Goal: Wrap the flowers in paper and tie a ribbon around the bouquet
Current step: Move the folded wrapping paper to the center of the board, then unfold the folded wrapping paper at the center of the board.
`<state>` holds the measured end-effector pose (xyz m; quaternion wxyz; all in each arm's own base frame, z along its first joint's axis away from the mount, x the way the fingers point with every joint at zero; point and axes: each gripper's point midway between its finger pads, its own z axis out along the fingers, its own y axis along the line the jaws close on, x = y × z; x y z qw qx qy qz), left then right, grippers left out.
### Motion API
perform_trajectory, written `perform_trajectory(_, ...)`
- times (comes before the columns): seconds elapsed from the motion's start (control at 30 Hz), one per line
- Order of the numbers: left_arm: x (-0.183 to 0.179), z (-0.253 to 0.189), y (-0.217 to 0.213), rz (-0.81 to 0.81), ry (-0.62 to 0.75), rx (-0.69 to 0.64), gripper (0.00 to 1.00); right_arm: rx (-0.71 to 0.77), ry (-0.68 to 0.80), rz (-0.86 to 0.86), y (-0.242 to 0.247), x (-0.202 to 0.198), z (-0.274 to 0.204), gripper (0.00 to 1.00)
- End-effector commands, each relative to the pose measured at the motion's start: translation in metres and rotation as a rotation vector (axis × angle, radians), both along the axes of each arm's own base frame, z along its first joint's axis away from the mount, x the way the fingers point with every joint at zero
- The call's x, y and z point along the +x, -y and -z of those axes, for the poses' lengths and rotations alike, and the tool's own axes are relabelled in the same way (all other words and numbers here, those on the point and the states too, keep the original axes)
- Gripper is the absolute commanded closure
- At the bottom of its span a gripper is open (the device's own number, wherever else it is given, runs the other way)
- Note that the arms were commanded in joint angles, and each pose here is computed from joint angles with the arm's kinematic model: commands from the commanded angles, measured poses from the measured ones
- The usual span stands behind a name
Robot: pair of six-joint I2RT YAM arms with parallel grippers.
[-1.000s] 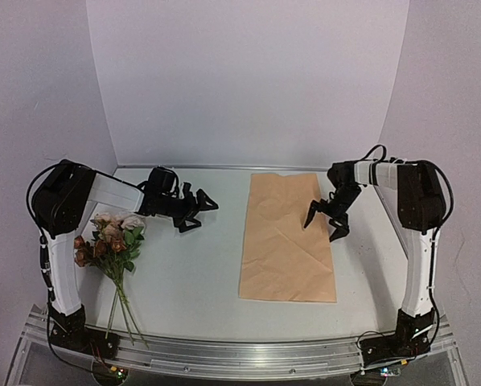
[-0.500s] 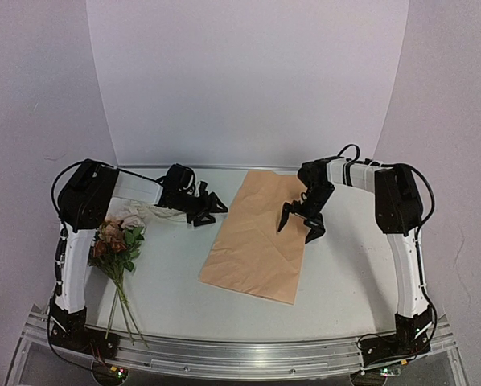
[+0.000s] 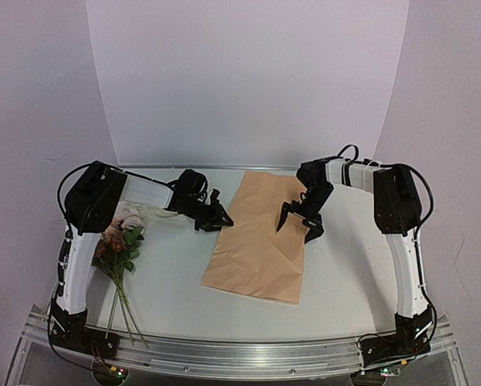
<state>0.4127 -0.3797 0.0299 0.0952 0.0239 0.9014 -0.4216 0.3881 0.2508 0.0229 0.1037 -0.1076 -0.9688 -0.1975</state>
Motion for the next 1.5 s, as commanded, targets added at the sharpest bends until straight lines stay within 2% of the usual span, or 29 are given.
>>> perform_trajectory(0.0,-0.009,-0.019,-0.004,-0.02,0.014,0.009,0.82,-0.006,-0.019,-0.016,-0.008,-0.003,0.014,0.03)
perform_trajectory(0.17,-0.012,-0.038,-0.015,-0.057,0.058,0.031,0.99,-0.003,-0.026,-0.038,-0.014,-0.013,0.012,0.03)
perform_trajectory(0.33,-0.024,-0.073,-0.035,-0.083,0.135,0.071,1.0,0.006,-0.007,-0.08,-0.032,-0.027,0.004,0.03)
perform_trajectory(0.6,-0.06,-0.138,-0.07,-0.117,0.237,0.132,1.0,0.092,0.065,-0.115,-0.101,-0.043,-0.011,0.02)
perform_trajectory(0.73,-0.078,-0.184,-0.067,-0.11,0.286,0.089,1.0,0.143,0.086,-0.123,-0.122,-0.048,-0.025,0.02)
perform_trajectory(0.9,-0.085,-0.23,-0.039,-0.074,0.295,-0.016,1.0,0.281,0.087,-0.111,-0.139,-0.051,-0.065,0.02)
perform_trajectory(1.1,-0.074,-0.231,0.001,-0.051,0.242,-0.023,1.0,0.248,0.165,-0.095,-0.091,-0.068,-0.09,0.02)
perform_trajectory(1.27,-0.068,-0.217,0.032,-0.038,0.205,0.006,1.0,0.265,0.289,-0.084,-0.052,-0.078,-0.135,0.02)
perform_trajectory(1.47,-0.068,-0.209,0.059,-0.022,0.183,0.002,1.0,0.268,0.467,-0.204,-0.038,-0.105,-0.19,0.02)
